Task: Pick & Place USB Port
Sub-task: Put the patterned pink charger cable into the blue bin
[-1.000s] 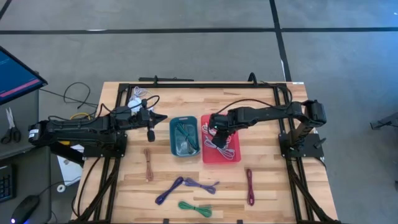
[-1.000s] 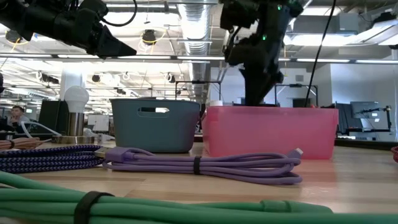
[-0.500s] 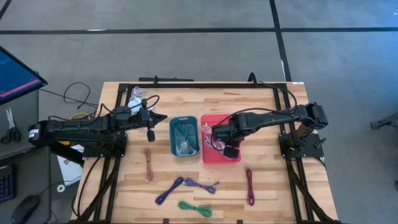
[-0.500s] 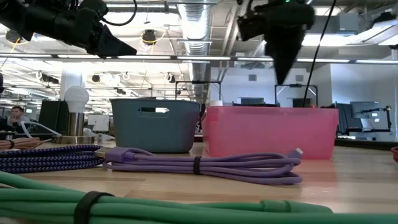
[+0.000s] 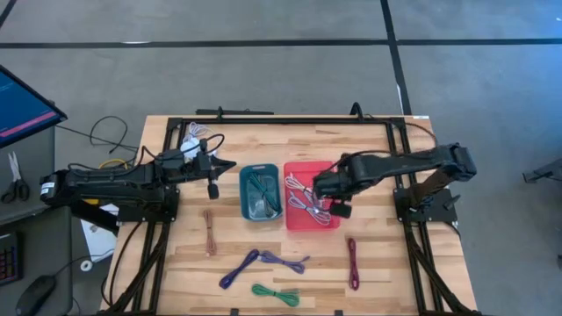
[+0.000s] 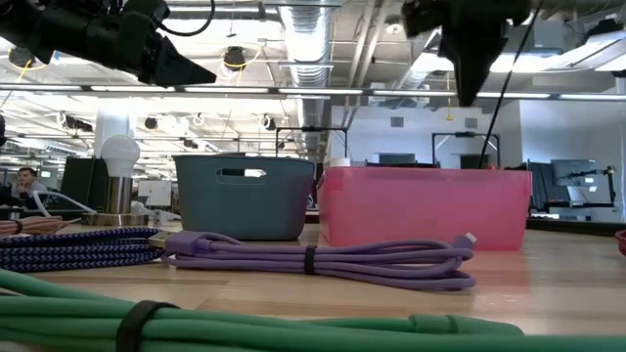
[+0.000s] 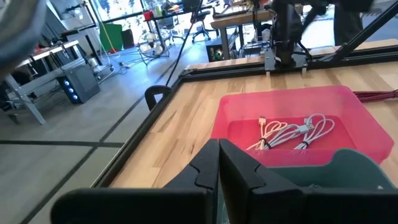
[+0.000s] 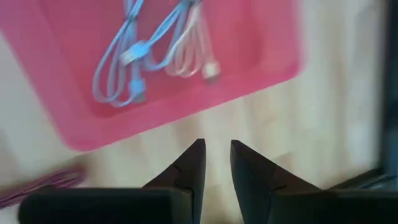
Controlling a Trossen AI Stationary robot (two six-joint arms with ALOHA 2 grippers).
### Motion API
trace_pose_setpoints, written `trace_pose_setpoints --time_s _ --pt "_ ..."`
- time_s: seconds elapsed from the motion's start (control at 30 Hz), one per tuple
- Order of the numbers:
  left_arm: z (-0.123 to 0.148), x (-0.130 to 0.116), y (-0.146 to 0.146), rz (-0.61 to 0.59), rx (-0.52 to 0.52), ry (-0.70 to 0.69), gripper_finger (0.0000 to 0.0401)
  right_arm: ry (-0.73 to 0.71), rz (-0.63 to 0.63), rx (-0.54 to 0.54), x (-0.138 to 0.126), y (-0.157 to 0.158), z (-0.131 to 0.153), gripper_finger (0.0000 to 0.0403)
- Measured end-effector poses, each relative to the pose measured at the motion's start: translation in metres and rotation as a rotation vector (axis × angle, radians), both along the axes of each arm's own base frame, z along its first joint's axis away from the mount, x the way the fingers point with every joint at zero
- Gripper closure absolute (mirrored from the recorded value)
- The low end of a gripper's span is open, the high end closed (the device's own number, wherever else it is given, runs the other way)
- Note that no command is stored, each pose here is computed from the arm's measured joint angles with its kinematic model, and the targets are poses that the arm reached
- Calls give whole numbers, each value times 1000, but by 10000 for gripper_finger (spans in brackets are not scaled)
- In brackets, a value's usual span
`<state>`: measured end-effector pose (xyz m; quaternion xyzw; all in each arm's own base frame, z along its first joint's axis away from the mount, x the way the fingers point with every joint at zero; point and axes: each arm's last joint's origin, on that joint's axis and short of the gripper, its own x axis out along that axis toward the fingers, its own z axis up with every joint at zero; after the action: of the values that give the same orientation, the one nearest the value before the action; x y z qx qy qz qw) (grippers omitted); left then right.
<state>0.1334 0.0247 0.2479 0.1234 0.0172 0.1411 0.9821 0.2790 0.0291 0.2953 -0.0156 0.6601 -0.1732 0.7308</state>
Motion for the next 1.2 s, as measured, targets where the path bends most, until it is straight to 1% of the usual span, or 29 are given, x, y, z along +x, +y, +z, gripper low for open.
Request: trace_pose_setpoints --time_s 0.07,0.17,0.3,0.43,0.6,0.67,0.77,0.83,0.87,0.93,1.03,1.13,1.2 --pt "0 1 0 0 0 2 389 -76 14 -63 -7 -4 14 336" --pt "1 1 0 0 2 -10 389 -206 -32 -136 -22 -13 36 336" --pt "0 2 0 0 1 -5 389 -361 -136 -119 -44 -20 60 336" --pt "0 2 0 0 1 -6 389 -472 -234 -97 -61 -23 75 336" --pt "0 2 0 0 0 -7 389 -512 -252 -83 -70 -24 82 336" --pt "0 2 0 0 -1 -7 389 -503 -244 -48 -70 -23 81 336" --pt "0 2 0 0 0 -7 389 -468 -196 22 -67 -20 78 336" --pt "0 2 0 0 0 -7 389 -440 -138 8 -61 -19 75 336" --pt "0 2 0 0 0 -7 389 -445 -138 -7 -56 -19 73 336" --pt "0 2 0 0 0 -7 389 -469 -199 -42 -49 -20 70 336" --pt "1 2 0 0 1 -10 389 -498 -385 -35 -44 -21 64 336" --pt "1 2 0 0 1 -11 389 -463 -565 -14 -51 -15 59 336" --pt "1 2 0 0 2 -12 389 -431 -632 -14 -58 -6 56 336"
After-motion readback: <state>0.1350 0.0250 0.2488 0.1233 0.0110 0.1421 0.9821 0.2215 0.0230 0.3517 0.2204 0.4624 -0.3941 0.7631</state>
